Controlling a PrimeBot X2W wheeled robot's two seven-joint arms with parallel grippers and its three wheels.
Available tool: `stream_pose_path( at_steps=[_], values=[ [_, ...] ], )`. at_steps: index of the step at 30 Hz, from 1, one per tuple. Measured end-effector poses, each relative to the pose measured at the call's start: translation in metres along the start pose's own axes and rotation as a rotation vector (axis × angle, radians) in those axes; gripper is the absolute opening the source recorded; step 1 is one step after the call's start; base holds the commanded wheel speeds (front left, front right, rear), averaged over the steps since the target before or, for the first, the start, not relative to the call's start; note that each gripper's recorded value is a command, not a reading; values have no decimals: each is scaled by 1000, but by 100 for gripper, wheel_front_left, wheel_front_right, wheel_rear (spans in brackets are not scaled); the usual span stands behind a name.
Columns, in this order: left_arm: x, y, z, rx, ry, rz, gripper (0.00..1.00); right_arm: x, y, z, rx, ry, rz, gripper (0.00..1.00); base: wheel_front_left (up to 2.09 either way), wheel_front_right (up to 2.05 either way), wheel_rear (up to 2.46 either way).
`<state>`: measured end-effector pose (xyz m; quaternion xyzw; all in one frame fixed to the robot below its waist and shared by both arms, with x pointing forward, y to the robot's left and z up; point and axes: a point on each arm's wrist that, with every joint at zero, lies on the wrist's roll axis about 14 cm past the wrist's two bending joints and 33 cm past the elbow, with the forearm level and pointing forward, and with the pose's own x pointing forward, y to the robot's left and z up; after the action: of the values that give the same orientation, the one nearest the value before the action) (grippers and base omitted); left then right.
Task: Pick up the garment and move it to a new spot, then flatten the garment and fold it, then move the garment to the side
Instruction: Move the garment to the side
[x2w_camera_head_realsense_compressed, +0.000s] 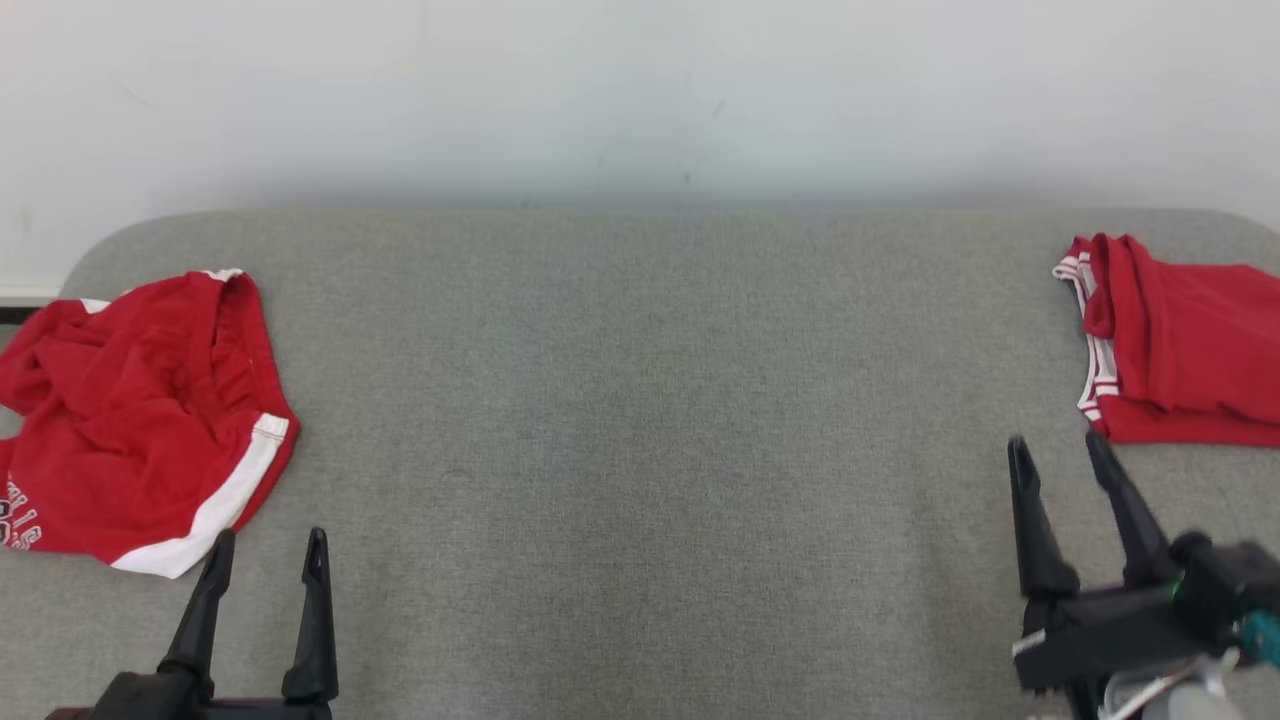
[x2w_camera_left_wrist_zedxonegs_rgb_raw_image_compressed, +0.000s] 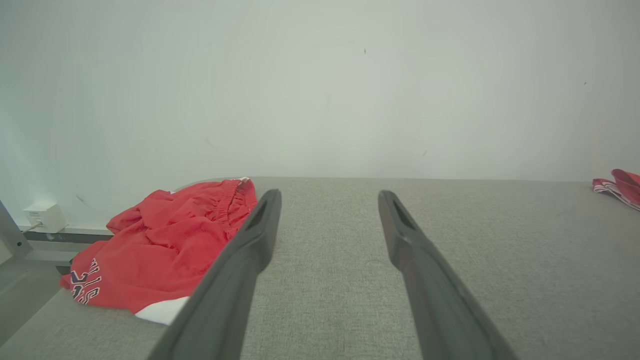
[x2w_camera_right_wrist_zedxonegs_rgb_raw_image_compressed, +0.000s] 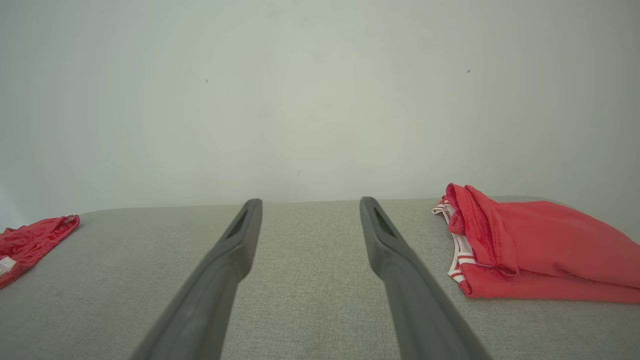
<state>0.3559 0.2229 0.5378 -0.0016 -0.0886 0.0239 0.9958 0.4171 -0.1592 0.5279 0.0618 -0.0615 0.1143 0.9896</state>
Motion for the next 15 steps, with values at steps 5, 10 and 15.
stream_pose_path(
  at_steps=[5, 10, 15],
  values=[
    [-7, 3, 4, -4, -10, 13, 100, -20, 9, -1, 20, -3, -14, 100, 0, 0, 0],
    [-17, 3, 4, -10, -7, 10, 100, -39, 17, 1, 34, -4, -34, 100, 0, 0, 0],
    [-21, -1, 1, -19, 4, -5, 100, -54, 17, 1, 37, -3, -62, 100, 0, 0, 0]
  ],
)
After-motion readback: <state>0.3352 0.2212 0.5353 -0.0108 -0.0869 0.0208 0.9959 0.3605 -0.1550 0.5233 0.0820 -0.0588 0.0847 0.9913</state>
